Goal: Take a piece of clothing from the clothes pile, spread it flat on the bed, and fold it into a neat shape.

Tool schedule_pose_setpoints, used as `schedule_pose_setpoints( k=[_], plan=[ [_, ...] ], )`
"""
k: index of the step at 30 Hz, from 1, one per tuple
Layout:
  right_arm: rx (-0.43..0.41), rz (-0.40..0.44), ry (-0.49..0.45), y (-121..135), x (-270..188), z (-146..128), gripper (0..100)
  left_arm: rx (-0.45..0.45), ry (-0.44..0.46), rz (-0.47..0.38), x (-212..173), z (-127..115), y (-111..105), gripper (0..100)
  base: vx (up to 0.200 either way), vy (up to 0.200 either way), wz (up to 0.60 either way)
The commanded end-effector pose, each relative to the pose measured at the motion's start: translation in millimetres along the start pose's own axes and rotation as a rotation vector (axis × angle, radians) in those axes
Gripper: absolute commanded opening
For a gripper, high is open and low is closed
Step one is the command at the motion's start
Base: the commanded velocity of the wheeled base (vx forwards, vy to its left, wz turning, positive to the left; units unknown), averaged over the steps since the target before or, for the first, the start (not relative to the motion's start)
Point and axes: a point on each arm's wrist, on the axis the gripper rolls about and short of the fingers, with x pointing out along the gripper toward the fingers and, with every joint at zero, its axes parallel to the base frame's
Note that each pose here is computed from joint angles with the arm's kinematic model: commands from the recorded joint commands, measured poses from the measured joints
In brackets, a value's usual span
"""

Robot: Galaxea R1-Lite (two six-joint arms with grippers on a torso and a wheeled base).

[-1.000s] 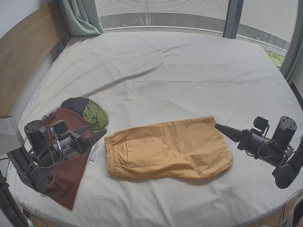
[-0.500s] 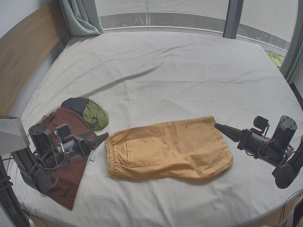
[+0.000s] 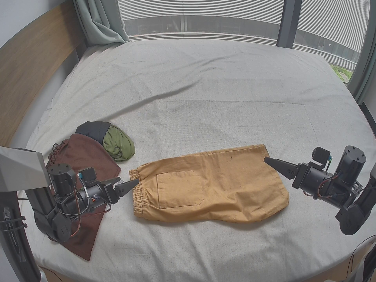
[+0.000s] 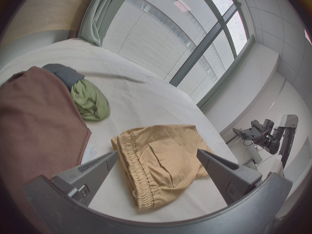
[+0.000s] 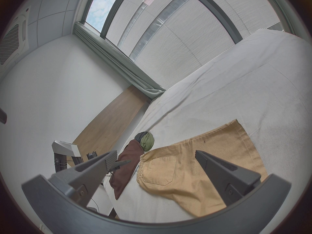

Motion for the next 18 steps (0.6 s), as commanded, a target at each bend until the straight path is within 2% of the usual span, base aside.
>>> schedule_pose_setpoints(
  k=[1,8,18],
  plan=[
    [0.008,-0.006,0.017,-3,2,-4,100,-0.034,0.051,0.014,6,-16,8,100,0.000,0.000,0.00],
    [0.013,-0.017,0.028,-6,4,-8,100,-0.057,0.084,0.032,13,-28,18,100,0.000,0.000,0.00],
    [0.004,-0.028,0.050,-8,3,-13,100,-0.088,0.167,0.023,23,-54,20,100,0.000,0.000,0.00]
  ],
)
